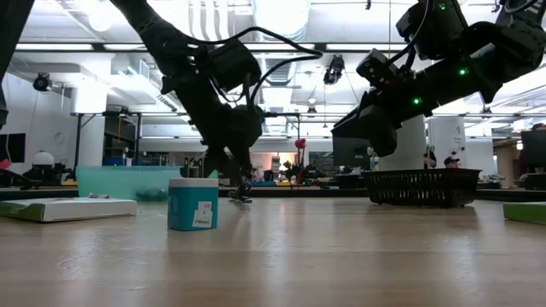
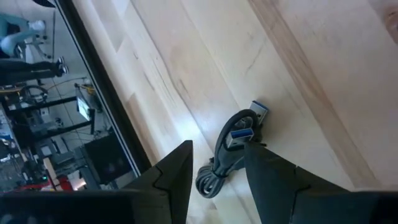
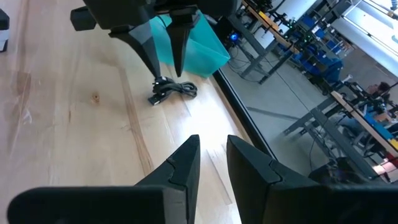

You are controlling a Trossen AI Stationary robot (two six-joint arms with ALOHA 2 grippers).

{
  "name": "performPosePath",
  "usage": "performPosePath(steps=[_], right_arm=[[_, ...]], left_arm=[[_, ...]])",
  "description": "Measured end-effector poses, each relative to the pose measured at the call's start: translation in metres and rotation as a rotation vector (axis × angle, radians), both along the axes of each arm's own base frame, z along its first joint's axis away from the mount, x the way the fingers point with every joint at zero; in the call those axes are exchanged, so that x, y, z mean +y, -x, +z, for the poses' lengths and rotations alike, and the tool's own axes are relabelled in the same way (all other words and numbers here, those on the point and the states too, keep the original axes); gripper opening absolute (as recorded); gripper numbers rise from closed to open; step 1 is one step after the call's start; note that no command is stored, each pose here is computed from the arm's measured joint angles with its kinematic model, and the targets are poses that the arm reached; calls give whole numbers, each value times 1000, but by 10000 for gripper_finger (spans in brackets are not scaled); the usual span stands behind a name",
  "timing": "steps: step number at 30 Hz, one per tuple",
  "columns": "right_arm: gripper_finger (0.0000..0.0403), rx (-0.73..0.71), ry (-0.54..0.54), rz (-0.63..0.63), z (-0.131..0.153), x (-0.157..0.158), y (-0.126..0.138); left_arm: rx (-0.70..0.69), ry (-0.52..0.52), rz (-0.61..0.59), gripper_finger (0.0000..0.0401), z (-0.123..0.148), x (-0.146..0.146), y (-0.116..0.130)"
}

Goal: Pick and place items into bin
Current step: Put the black charger cable into the green bin

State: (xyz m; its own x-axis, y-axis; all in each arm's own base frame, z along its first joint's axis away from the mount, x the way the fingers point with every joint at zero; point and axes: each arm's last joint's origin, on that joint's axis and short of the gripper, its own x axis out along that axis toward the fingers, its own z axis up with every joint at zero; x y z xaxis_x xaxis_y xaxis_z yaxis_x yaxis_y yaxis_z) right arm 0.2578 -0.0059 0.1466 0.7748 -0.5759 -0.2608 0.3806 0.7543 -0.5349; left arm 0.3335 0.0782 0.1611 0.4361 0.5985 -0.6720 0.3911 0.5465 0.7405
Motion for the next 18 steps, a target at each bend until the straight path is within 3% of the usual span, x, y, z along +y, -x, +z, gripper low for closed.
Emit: performPosePath(steps=[18], right_arm=[[68,0,0,0,0,0,0]], left_arm=[[9,78,-39,128,-7,3,3]])
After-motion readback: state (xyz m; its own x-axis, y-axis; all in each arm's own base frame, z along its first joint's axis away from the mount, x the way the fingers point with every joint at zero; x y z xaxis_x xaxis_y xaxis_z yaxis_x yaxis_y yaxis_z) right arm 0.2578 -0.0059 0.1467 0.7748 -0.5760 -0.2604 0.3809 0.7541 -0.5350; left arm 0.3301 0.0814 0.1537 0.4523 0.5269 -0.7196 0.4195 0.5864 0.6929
